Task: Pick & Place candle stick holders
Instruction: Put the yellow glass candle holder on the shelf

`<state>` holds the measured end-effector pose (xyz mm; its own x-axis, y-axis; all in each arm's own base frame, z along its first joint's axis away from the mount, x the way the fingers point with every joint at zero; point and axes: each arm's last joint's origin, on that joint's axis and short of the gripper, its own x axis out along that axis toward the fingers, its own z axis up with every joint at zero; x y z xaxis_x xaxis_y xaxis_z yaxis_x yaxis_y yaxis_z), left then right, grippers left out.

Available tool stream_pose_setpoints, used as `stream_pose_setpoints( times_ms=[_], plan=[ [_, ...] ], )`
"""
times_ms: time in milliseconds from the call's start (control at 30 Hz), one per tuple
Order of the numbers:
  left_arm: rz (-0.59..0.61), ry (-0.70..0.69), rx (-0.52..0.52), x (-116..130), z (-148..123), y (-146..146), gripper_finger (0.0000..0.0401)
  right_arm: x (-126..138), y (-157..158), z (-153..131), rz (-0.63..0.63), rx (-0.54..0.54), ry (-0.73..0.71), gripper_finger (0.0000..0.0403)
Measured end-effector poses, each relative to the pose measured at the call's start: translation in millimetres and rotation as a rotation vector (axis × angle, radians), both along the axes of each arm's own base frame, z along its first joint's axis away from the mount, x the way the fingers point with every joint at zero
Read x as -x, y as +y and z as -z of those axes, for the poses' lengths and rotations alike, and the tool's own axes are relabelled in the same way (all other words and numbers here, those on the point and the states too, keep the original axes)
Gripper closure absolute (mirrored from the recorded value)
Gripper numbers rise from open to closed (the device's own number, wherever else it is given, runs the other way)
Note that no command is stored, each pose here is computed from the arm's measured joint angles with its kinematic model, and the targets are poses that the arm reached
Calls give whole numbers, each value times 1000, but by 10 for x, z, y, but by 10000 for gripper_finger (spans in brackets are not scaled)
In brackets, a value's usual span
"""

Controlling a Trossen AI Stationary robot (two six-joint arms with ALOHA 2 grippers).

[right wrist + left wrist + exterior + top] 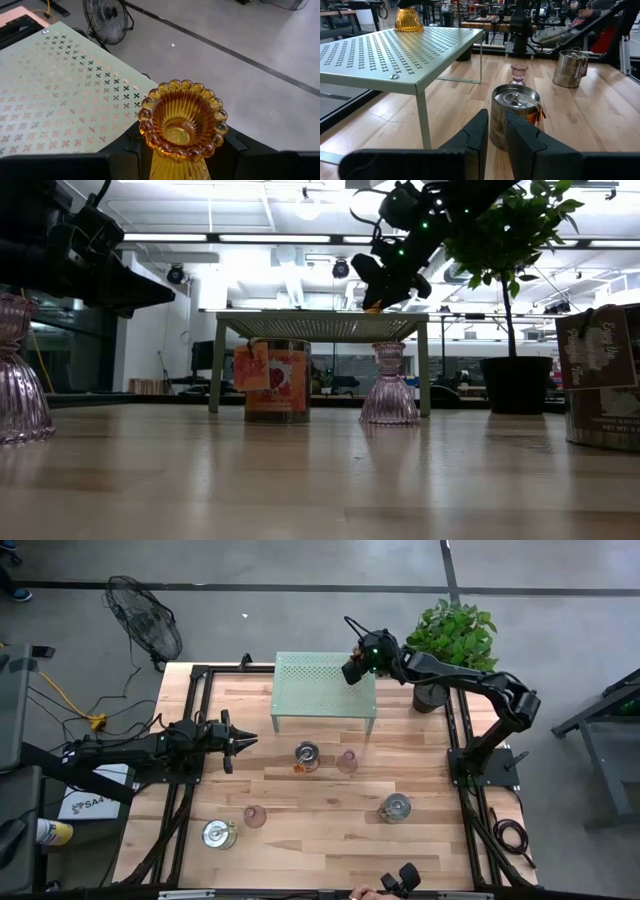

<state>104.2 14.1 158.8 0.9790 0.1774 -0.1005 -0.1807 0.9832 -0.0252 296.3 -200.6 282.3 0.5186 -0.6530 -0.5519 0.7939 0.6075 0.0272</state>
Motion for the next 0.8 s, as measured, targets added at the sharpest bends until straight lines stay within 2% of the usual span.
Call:
stream_pose_setpoints(
  times_ms=[267, 800],
  plan=[
    [1, 0, 0, 0, 0, 0, 343, 1, 1, 4, -31, -8, 5, 265],
    [1, 0, 0, 0, 0, 0, 343, 26, 21, 7, -41, -27, 23, 205]
  ],
)
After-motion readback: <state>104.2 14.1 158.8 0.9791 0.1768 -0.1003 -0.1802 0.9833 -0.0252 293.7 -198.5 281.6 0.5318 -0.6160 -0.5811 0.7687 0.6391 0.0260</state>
